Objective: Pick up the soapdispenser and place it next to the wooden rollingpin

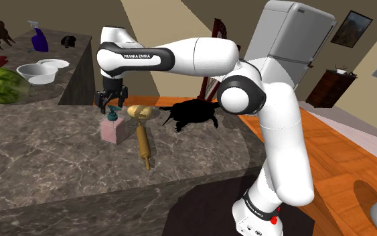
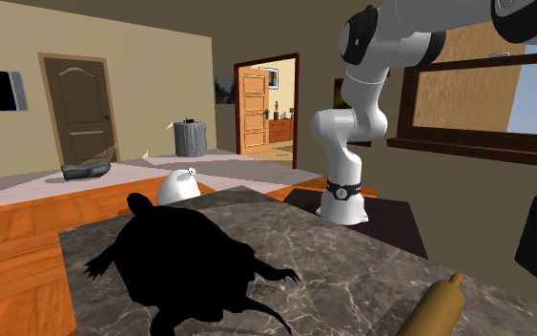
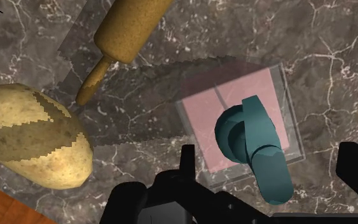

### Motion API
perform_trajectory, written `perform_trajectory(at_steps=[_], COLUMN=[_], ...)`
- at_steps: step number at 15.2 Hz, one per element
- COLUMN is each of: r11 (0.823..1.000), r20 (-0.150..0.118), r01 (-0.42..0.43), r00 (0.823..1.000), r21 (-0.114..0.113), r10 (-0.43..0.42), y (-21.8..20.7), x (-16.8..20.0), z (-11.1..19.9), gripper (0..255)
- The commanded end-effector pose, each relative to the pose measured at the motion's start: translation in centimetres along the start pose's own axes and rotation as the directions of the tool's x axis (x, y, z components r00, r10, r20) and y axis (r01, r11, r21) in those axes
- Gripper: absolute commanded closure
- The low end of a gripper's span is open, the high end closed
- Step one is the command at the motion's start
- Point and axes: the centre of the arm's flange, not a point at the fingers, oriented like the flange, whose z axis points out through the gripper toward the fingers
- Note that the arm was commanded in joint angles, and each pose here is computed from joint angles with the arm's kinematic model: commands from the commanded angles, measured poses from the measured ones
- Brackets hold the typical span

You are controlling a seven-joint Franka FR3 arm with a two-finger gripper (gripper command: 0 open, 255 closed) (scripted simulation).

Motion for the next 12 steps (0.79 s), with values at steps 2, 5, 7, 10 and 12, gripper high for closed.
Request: perform_trajectory(at_steps=[2, 5, 7, 10, 12], r11=[1.0, 1.0, 1.0, 1.0, 1.0], r20=[0.0, 0.0, 0.0, 0.0, 0.0], r01=[0.0, 0.0, 0.0, 0.0, 0.0], r00=[1.0, 1.0, 1.0, 1.0, 1.0], r21=[0.0, 0.0, 0.0, 0.0, 0.0], r10=[0.0, 0.0, 0.0, 0.0, 0.0], y=[0.0, 0.0, 0.0, 0.0, 0.0], x=[0.0, 0.0, 0.0, 0.0, 0.0], z=[-1.3, -5.0, -5.0, -5.0, -5.0], gripper=[0, 0, 0, 0, 0])
